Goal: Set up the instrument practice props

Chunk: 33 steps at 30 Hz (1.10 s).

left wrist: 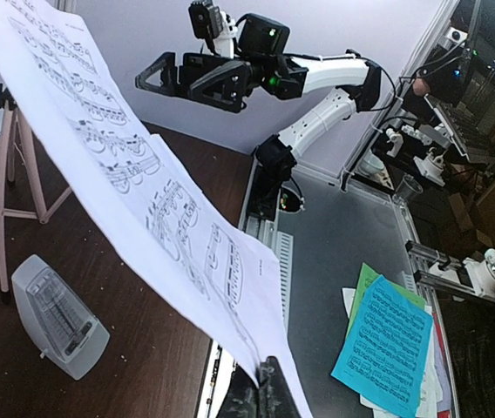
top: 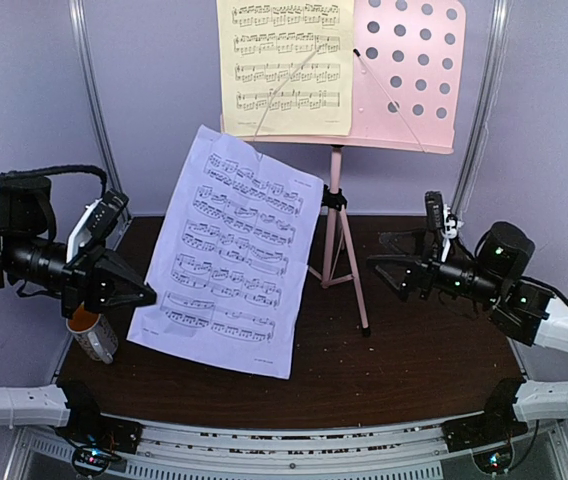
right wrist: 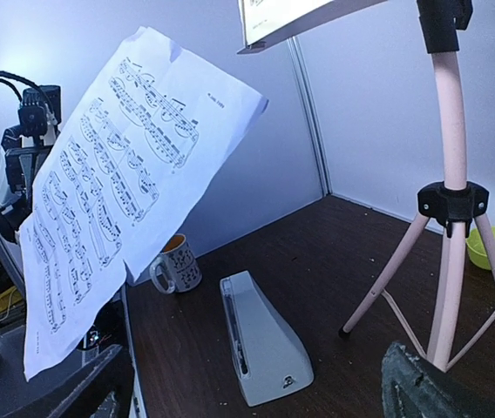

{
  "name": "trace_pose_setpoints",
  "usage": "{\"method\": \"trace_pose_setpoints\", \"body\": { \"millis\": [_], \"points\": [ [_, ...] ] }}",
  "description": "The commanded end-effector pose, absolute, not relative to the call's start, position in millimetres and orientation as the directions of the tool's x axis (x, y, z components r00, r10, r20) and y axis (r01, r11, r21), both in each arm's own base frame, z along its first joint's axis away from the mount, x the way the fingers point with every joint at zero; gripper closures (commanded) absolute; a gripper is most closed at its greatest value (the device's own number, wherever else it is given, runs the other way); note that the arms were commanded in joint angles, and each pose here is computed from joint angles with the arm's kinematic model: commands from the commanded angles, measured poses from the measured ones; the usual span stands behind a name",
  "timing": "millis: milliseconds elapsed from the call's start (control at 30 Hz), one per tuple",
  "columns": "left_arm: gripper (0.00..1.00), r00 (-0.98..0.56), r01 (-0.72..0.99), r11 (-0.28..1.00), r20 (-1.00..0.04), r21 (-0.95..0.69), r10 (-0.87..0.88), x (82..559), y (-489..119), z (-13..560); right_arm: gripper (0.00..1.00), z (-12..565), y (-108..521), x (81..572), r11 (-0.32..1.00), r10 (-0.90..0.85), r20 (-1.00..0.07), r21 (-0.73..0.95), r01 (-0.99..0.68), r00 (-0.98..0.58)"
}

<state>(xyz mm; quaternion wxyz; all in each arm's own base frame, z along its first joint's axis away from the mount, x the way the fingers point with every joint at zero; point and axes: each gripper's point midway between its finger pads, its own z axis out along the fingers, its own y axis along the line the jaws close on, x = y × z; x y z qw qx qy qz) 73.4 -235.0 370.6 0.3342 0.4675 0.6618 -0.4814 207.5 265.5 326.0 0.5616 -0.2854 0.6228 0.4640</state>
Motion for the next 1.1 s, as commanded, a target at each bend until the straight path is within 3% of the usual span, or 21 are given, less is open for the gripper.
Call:
{"method": "trace_pose_setpoints", "body": {
  "millis": [0, 300, 433, 667, 900, 1067],
  "points": [
    [1.00, -0.299, 0.954, 0.090, -0.902, -0.286, 0.312, 79.1, -244.4, 368.6, 0.00, 349.0, 263.6, 198.2, 0.410, 0.093, -0.991, 0.123, -0.904, -0.092],
    [1.00, -0.295, 0.951, 0.104, -0.760, -0.290, 0.580, 80.0, -273.0, 316.9, 0.00, 384.7, 250.3, 165.8, 0.390, -0.024, -0.992, -0.126, -0.912, 0.127],
    [1.00, -0.248, 0.962, 0.082, -0.712, -0.259, 0.657, 75.9, -286.1, 306.4, 0.00, 388.8, 256.0, 143.0, 0.319, -0.058, -0.991, -0.133, -0.938, 0.121],
    [1.00, -0.130, 0.989, 0.076, -0.527, -0.124, 0.840, 83.3, -304.9, 273.0, 0.05, 384.8, 276.4, 126.2, 0.282, -0.137, -0.987, -0.116, -0.952, 0.080],
    [1.00, -0.013, 1.000, 0.016, -0.384, 0.005, 0.923, 89.5, -318.5, 257.4, 0.09, 364.4, 292.3, 117.6, 0.272, -0.325, -0.932, -0.257, -0.927, 0.163],
    [1.00, 0.043, 0.999, -0.029, -0.363, 0.042, 0.931, 88.8, -329.0, 258.5, 0.17, 344.0, 311.0, 113.7, 0.220, -0.418, -0.891, -0.287, -0.932, 0.176]
  ]
}}
